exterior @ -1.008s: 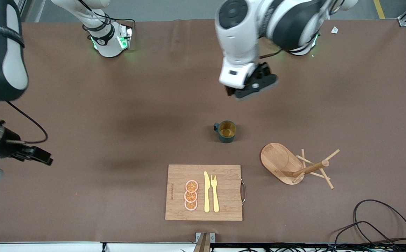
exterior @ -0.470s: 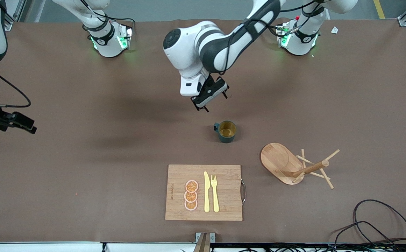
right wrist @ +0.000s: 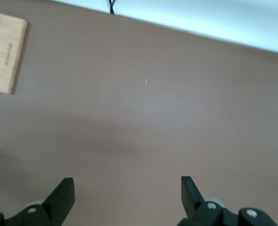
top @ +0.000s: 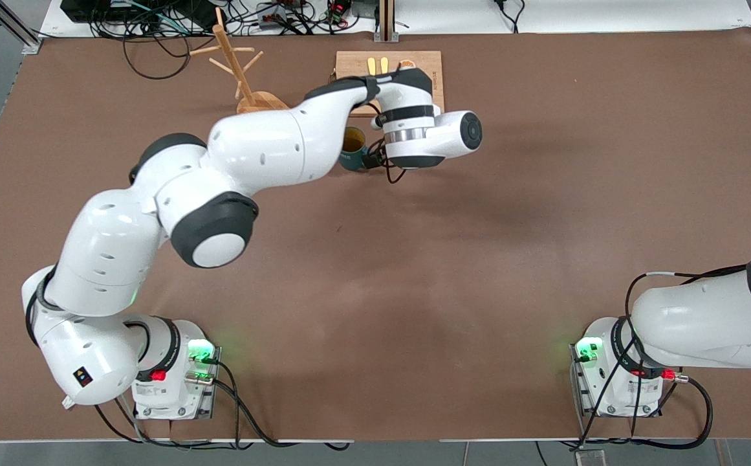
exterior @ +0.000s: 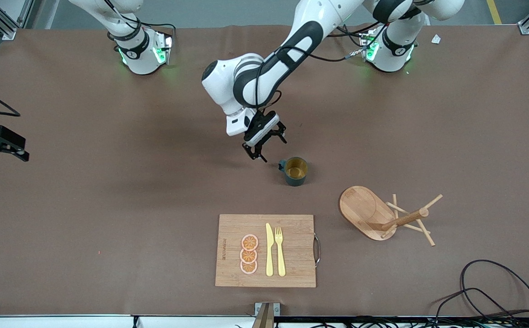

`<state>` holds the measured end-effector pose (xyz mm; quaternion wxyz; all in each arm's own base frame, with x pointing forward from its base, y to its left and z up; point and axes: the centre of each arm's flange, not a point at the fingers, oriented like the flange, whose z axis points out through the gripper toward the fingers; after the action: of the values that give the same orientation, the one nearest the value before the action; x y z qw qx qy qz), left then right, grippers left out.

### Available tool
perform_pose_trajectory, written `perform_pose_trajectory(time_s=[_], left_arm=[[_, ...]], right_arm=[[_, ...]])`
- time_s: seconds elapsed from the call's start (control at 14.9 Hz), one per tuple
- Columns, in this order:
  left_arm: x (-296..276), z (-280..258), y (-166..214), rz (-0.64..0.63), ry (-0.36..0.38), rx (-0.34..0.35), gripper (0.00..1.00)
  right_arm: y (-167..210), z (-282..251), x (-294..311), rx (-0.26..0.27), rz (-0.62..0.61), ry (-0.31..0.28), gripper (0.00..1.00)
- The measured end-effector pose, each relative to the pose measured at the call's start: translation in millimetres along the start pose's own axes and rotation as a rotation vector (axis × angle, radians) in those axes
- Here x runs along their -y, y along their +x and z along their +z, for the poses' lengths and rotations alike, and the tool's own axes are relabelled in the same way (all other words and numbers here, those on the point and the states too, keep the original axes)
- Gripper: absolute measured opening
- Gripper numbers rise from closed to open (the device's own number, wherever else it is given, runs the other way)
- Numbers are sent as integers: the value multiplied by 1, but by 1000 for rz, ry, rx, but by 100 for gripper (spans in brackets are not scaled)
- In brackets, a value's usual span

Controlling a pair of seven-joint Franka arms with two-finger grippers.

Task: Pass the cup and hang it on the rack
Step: 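Lower the left gripper onto the teal mug and grasp it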

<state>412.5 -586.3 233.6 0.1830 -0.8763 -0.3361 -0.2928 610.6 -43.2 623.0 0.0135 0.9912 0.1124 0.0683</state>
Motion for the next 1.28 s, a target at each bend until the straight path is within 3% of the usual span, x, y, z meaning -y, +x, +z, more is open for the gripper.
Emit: perform_pose_trajectory(time_s=[0.47,0.54,0.67,0.74,1.14,1.28], left_arm=[[-19,57,-17,-136,6,-63,93],[-18,61,-22,-142,9,-69,86],[-17,64,-28,-156,10,-75,83],[-17,65,-30,-160,11,-76,75],[-14,70,-31,-167,36,-93,60],[-12,72,-30,-168,57,-102,45]], right_arm=[[1,-6,14,22,145,-21,100],[1,-8,11,17,150,-23,100],[-2,-10,5,27,161,-24,100],[-5,-9,2,43,168,-22,100],[-9,-7,3,73,199,5,100],[-9,-6,4,72,214,26,100]])
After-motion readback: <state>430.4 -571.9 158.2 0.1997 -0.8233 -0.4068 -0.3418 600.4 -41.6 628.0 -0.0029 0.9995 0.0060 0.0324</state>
